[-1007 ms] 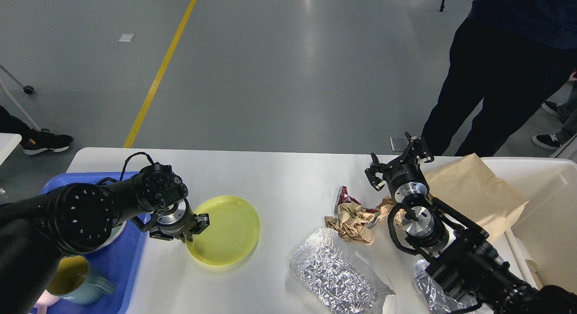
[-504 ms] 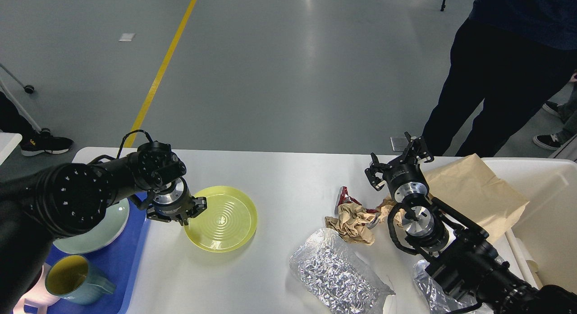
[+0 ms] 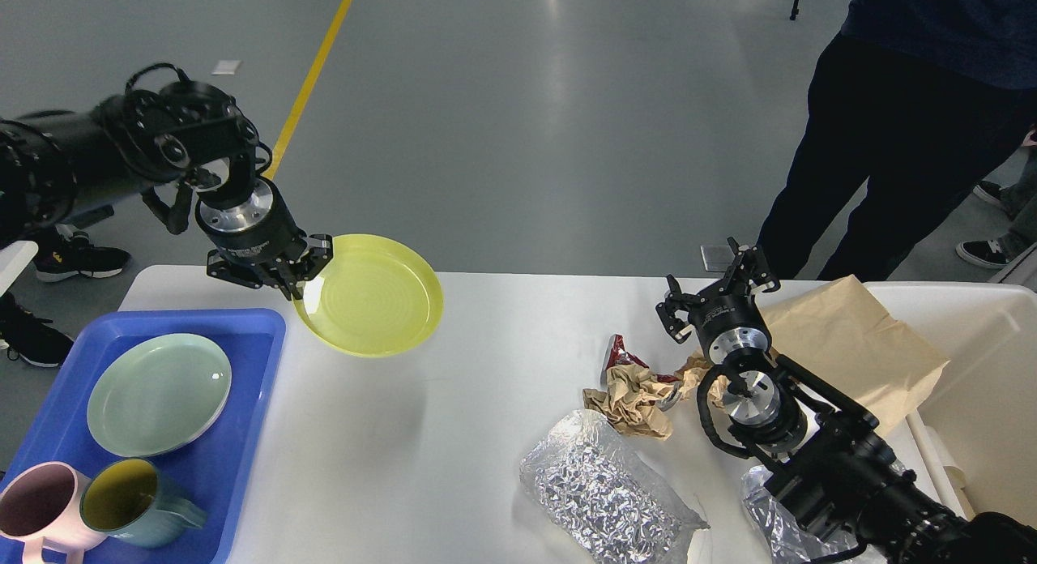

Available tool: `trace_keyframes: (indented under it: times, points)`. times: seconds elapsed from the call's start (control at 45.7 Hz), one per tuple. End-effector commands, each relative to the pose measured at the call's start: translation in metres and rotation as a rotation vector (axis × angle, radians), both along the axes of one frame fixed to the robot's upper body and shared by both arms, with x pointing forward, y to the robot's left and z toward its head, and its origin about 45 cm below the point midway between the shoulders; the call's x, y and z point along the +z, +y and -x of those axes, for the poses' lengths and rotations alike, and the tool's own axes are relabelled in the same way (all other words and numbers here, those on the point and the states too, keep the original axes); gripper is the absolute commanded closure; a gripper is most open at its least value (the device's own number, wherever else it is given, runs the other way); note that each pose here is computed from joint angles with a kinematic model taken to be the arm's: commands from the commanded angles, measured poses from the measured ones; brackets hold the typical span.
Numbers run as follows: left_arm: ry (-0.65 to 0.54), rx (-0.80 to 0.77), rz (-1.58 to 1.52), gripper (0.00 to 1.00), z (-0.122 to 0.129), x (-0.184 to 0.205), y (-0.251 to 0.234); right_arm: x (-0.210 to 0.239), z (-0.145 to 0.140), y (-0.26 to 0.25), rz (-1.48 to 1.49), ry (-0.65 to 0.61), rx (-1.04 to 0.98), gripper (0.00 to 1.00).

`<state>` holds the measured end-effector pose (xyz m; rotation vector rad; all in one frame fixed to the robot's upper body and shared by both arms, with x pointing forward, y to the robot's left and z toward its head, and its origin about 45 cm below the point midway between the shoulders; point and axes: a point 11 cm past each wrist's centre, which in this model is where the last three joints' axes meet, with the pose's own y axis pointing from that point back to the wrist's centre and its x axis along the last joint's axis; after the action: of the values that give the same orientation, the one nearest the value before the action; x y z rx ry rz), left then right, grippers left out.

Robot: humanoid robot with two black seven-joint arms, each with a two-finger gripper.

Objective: Tidy desktop
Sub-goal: 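Lift the yellow plate and lay it onto the green plate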

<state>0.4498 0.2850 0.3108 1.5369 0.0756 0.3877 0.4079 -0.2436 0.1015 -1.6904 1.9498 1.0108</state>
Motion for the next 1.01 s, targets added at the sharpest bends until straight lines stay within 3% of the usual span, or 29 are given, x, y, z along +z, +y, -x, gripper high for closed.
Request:
trace_keyframes:
  times: [0.0, 0.088, 0.219, 0.35, 0.525, 0.985]
  points:
    - [-0.045, -0.021, 0.077, 1.00, -0.003, 0.055, 0.001, 0.000, 0.000, 0.000, 0.000, 0.000, 0.000, 0.00]
    - [-0.078, 0.005, 0.117, 1.00, -0.002, 0.071, 0.012, 0.000, 0.000, 0.000, 0.000, 0.000, 0.000, 0.00]
    - [-0.064, 0.055, 0.130, 1.00, 0.003, 0.063, 0.035, 0.000, 0.000, 0.000, 0.000, 0.000, 0.000, 0.00]
    - [0.010, 0.176, 0.162, 1.00, 0.023, 0.020, 0.083, 0.000, 0.000, 0.000, 0.000, 0.000, 0.000, 0.00]
    - [-0.112, 0.483, 0.181, 1.00, 0.046, -0.017, 0.167, 0.000, 0.000, 0.000, 0.000, 0.000, 0.000, 0.00]
    - [-0.115, 0.716, 0.048, 1.00, 0.089, -0.100, 0.226, 0.000, 0.000, 0.000, 0.000, 0.000, 0.000, 0.00]
